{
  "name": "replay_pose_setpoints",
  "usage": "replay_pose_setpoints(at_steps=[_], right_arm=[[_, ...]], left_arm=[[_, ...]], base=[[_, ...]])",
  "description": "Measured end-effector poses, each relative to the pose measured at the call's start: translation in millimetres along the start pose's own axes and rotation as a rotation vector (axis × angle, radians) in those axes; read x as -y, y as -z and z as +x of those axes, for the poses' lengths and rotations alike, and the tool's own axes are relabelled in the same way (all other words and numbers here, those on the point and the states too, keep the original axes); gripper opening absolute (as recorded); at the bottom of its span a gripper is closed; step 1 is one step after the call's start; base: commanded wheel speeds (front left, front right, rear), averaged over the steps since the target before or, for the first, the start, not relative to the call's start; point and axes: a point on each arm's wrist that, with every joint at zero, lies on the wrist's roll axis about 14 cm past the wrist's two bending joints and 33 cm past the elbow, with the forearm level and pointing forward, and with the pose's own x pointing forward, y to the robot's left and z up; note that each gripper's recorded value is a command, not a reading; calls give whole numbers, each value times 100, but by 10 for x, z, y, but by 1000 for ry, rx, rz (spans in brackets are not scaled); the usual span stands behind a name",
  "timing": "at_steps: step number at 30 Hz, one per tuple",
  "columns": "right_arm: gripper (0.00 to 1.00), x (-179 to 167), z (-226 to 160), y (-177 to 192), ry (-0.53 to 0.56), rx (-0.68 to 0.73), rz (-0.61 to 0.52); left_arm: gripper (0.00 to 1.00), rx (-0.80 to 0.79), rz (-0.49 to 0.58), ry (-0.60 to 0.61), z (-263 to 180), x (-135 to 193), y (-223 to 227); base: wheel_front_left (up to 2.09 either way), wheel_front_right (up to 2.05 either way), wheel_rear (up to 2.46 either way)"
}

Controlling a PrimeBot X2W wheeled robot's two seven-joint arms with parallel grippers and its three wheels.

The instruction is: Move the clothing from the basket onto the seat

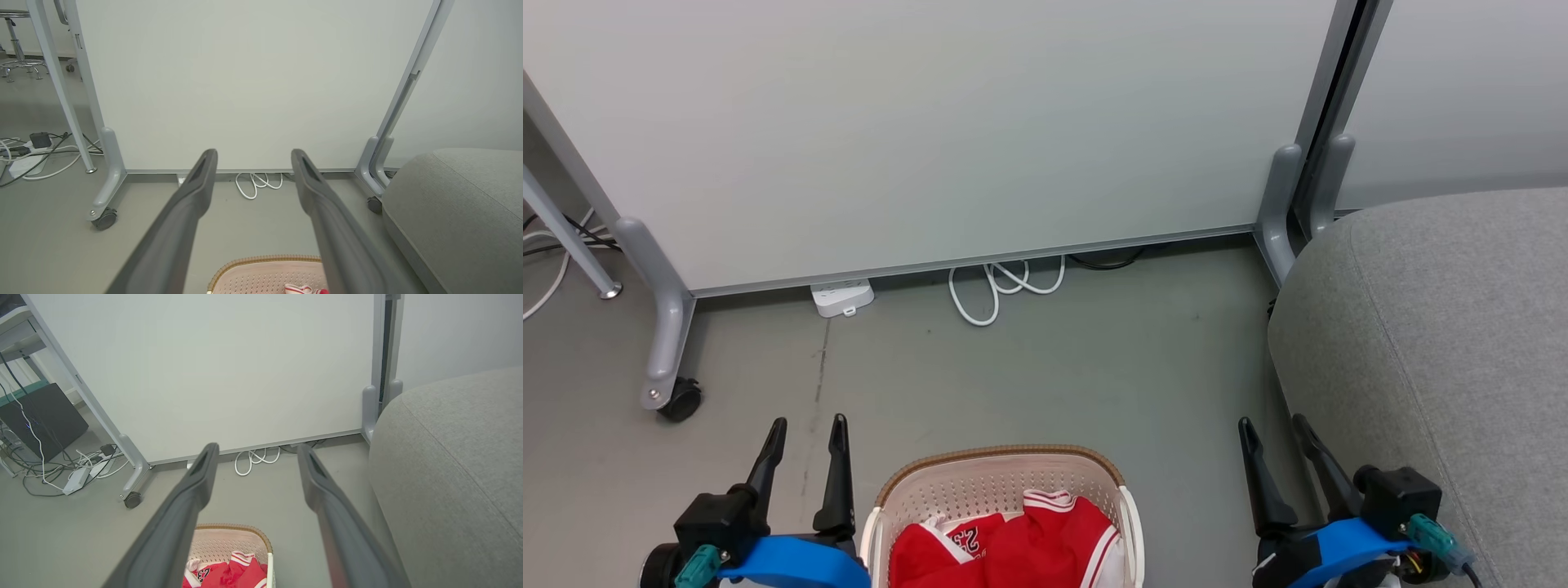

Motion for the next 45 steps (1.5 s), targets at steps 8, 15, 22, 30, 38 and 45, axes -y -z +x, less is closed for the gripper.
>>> replay_pose_setpoints(at_steps=[8,15,22,30,38,45], right_arm=[[100,-8,2,63,-13,-16,-61],[100,-28,-8,110,-26,-27,-100],[100,-36,0,144,-32,-38,-113],[100,-36,6,144,-31,-39,-111],[100,-9,120,145,-30,-39,-107],[100,56,320,177,-26,-45,-105]], left_arm=[[100,-5,59,19,-1,33,46],[100,-13,105,31,-6,46,86],[100,-24,120,31,-15,34,124],[100,-32,120,29,-22,26,146],[100,-50,148,110,211,197,197],[100,-132,231,252,602,431,465]], base=[[0,0,0],[0,0,0],[0,0,0],[0,0,0],[0,0,0],[0,0,0]])
